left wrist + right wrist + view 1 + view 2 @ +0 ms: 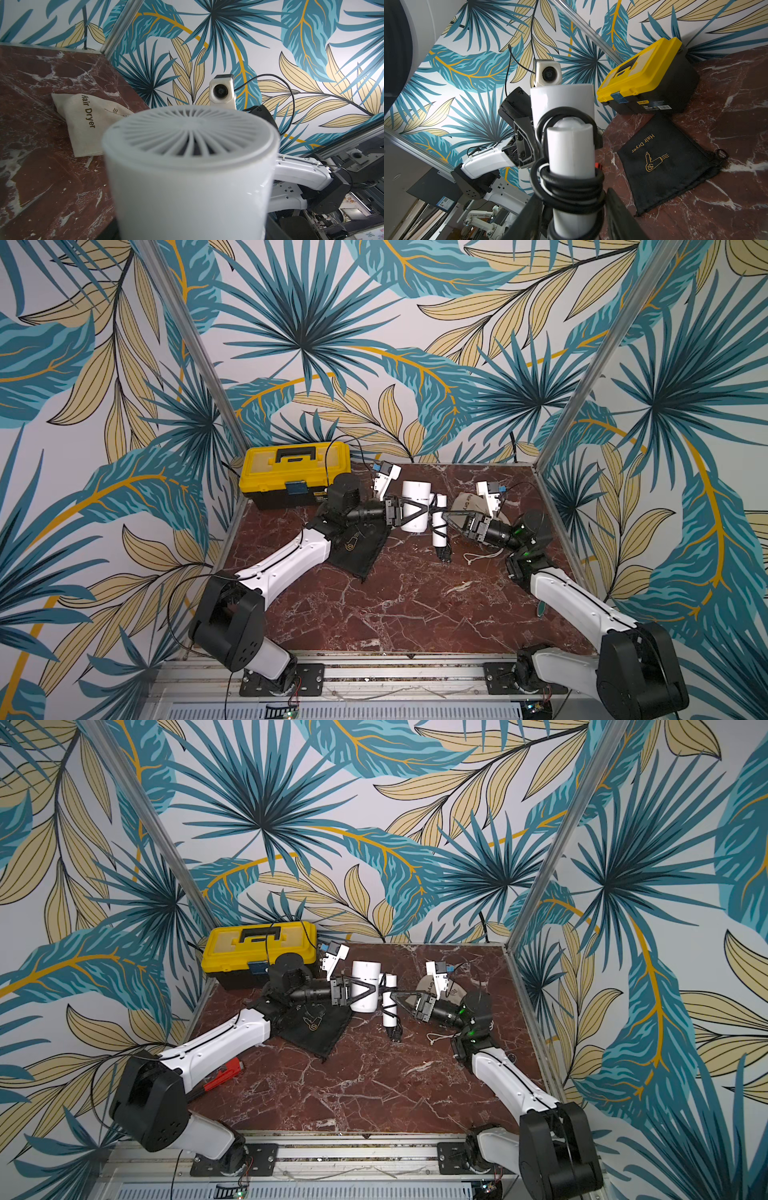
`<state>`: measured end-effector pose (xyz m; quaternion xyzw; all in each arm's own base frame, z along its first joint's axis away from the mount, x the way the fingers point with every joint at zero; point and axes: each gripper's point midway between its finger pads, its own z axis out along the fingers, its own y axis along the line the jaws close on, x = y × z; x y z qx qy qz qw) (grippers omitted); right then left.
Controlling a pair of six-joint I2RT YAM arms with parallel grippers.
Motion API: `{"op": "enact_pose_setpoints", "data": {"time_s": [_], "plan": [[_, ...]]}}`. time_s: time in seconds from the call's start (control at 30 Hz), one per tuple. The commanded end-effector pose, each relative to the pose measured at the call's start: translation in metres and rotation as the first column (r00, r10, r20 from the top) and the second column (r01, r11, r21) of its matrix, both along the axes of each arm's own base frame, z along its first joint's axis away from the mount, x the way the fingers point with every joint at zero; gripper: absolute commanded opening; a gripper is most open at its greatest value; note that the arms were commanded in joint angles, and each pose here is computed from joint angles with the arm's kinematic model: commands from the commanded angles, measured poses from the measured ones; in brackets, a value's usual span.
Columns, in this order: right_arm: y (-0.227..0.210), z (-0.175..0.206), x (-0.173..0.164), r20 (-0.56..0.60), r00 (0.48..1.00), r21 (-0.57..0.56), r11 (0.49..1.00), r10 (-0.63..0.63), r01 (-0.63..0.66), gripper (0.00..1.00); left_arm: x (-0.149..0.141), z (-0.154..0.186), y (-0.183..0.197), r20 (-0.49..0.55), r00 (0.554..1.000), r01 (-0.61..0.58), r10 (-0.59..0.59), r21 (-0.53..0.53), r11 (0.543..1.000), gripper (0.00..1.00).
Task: Pack away hair dryers
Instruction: Adjust the hair dryer.
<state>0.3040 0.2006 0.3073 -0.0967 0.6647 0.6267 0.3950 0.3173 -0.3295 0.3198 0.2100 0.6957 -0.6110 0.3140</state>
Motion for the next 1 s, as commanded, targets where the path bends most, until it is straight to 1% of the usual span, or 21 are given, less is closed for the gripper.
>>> {"op": "enact_pose_setpoints", "data": {"time_s": [0.0, 0.23, 0.37, 0.53, 0.73, 0.83, 0.97], "plan": [[0.006, 0.003, -0.014, 0.039, 0.997, -0.001, 0.998, 0.066, -0.066, 0.48, 0.004, 0.009, 0.0, 0.042, 0.999, -0.007, 0.009, -0.037, 0.999, 0.44], [0.021, 0.005, -0.017, 0.042, 0.992, -0.014, 0.993, 0.116, -0.115, 0.46, 0.006, 0.009, 0.0, 0.033, 0.999, -0.018, 0.019, -0.039, 0.999, 0.44], [0.022, 0.005, -0.017, 0.051, 0.993, -0.015, 0.994, 0.11, -0.109, 0.45, 0.007, 0.007, -0.001, 0.027, 0.999, -0.02, 0.021, -0.037, 0.999, 0.44], [0.02, 0.008, -0.019, 0.063, 0.993, -0.021, 0.995, 0.1, -0.099, 0.41, 0.006, 0.005, -0.001, 0.024, 1.0, -0.017, 0.018, -0.035, 0.999, 0.44], [0.021, 0.017, -0.024, 0.081, 0.99, -0.003, 0.993, 0.118, -0.118, 0.37, 0.009, 0.002, -0.001, 0.015, 1.0, -0.022, 0.022, -0.032, 0.999, 0.45], [0.021, 0.02, -0.025, 0.087, 0.989, 0.007, 0.993, 0.121, -0.122, 0.32, 0.011, 0.001, -0.002, 0.012, 1.0, -0.026, 0.026, -0.031, 0.999, 0.53], [0.021, 0.02, -0.027, 0.09, 0.989, 0.009, 0.993, 0.119, -0.12, 0.27, 0.013, -0.002, -0.002, 0.003, 0.999, -0.034, 0.034, -0.026, 0.999, 0.6]]}}
